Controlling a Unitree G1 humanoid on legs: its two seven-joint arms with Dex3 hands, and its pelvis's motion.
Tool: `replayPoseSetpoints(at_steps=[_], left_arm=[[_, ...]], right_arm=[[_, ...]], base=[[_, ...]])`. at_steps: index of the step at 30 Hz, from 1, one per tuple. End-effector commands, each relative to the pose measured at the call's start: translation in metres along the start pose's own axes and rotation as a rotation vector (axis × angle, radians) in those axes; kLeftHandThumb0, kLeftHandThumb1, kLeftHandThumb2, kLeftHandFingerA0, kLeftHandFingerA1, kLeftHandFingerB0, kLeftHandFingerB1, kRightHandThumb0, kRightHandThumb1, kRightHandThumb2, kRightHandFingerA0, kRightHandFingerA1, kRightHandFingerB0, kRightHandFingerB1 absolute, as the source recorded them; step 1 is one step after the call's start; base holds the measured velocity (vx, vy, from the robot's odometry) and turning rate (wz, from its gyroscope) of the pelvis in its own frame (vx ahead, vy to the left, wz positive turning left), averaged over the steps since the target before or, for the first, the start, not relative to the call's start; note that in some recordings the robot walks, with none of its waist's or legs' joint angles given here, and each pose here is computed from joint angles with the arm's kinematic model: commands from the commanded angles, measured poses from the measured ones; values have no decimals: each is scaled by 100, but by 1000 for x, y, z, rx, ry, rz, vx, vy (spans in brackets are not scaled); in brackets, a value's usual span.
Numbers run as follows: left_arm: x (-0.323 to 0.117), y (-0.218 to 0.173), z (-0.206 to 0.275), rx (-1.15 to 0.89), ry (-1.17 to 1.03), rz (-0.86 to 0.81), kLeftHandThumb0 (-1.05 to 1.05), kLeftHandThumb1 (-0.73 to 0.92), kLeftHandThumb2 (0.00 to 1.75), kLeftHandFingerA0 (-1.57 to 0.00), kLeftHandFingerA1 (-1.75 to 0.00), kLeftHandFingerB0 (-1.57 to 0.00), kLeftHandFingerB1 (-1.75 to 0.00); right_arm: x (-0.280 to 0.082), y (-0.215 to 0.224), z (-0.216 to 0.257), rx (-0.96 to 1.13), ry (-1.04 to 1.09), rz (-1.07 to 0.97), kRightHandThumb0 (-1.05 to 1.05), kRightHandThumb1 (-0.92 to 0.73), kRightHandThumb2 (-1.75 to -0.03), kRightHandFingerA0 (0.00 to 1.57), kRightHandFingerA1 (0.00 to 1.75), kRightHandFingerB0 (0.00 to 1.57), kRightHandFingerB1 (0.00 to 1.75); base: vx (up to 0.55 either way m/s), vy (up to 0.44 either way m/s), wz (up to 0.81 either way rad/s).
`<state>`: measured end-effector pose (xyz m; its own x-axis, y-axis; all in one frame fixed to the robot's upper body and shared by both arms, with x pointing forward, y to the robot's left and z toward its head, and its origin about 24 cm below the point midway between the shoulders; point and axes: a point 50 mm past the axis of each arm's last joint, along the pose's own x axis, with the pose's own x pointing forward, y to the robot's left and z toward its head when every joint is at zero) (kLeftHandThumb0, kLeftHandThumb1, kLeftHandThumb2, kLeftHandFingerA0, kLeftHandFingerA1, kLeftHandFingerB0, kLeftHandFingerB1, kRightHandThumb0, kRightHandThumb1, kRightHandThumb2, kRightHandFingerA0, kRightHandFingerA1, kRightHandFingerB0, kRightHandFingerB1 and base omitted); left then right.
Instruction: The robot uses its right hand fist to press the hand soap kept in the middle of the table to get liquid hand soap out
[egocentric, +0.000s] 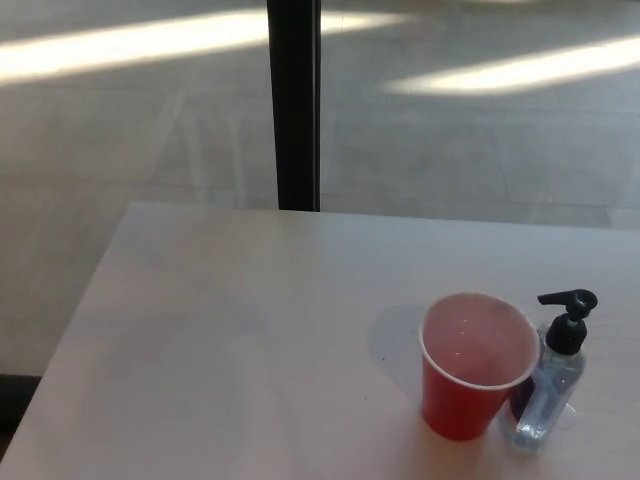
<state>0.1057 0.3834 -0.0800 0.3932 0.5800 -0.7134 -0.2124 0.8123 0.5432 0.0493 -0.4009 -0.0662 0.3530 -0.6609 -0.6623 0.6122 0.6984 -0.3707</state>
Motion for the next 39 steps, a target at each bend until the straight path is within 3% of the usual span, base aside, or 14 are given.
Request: replayPoseSetpoints(at_steps=[1,3,4,6,9,11,13,18,24,27,29,32,33,39], left_arm=[[1,32,1,-115,65,78,-19,45,97,-70,-87,-58,-80],[1,32,0,-120,70,77,-20,45,96,-66,-83,-54,-76],[1,32,0,-129,67,75,-19,45,97,-64,-83,-53,-75],[2,32,-1,-159,73,80,-17,45,97,-65,-84,-54,-77],[2,32,-2,-116,68,81,-19,46,95,-68,-84,-54,-76],[2,33,-3,-128,68,77,-20,44,96,-69,-85,-55,-77],[2,33,-3,-137,68,77,-20,44,96,-68,-85,-52,-76],[2,32,-3,-141,68,70,-19,44,98,-67,-85,-56,-78],[2,32,0,-133,62,71,-18,45,97,-68,-85,-53,-76],[2,32,-1,-145,63,74,-19,44,98,-70,-87,-56,-78],[2,32,-1,-140,66,75,-19,44,97,-69,-86,-53,-77],[2,32,-1,-136,61,72,-20,44,97,-71,-87,-54,-77],[2,32,0,-135,57,69,-20,44,98,-71,-87,-55,-78],[2,30,0,-141,60,69,-18,43,97,-70,-87,-56,-78]], right_arm=[[0,-38,39,415,-59,-129,-51,-45,-106,91,110,28,67],[1,-40,67,467,-138,-117,-56,-57,-90,72,153,6,70],[3,-38,89,508,-194,-102,-55,-51,-103,33,77,1,54],[3,-37,103,551,-247,-89,-53,-62,-84,28,87,0,57],[-9,-29,151,674,-389,-70,-36,-44,-116,61,86,35,73],[-26,-20,189,765,-538,-40,-9,6,-175,106,78,84,84],[-44,-12,219,824,-654,36,-32,2,-159,125,71,116,70],[-92,8,272,779,-893,249,-49,-35,-89,137,83,118,69],[-176,46,322,695,-1185,395,-24,-37,-118,112,159,108,120],[-192,56,326,670,-1225,433,-24,-47,-118,135,143,103,120],[-208,69,330,626,-1263,519,-8,-62,-124,103,175,73,163],[-217,84,331,552,-1275,661,-21,-73,-107,125,155,95,135],[-217,89,330,497,-1289,712,-8,-73,-110,96,175,68,169],[-222,120,319,289,-1237,878,-10,-55,-128,100,175,72,162]], base=[[0,0,0],[0,0,0],[0,0,0],[0,0,0],[0,0,0],[0,0,0],[0,0,0],[0,0,0],[0,0,0],[0,0,0],[0,0,0],[0,0,0],[0,0,0],[0,0,0]])
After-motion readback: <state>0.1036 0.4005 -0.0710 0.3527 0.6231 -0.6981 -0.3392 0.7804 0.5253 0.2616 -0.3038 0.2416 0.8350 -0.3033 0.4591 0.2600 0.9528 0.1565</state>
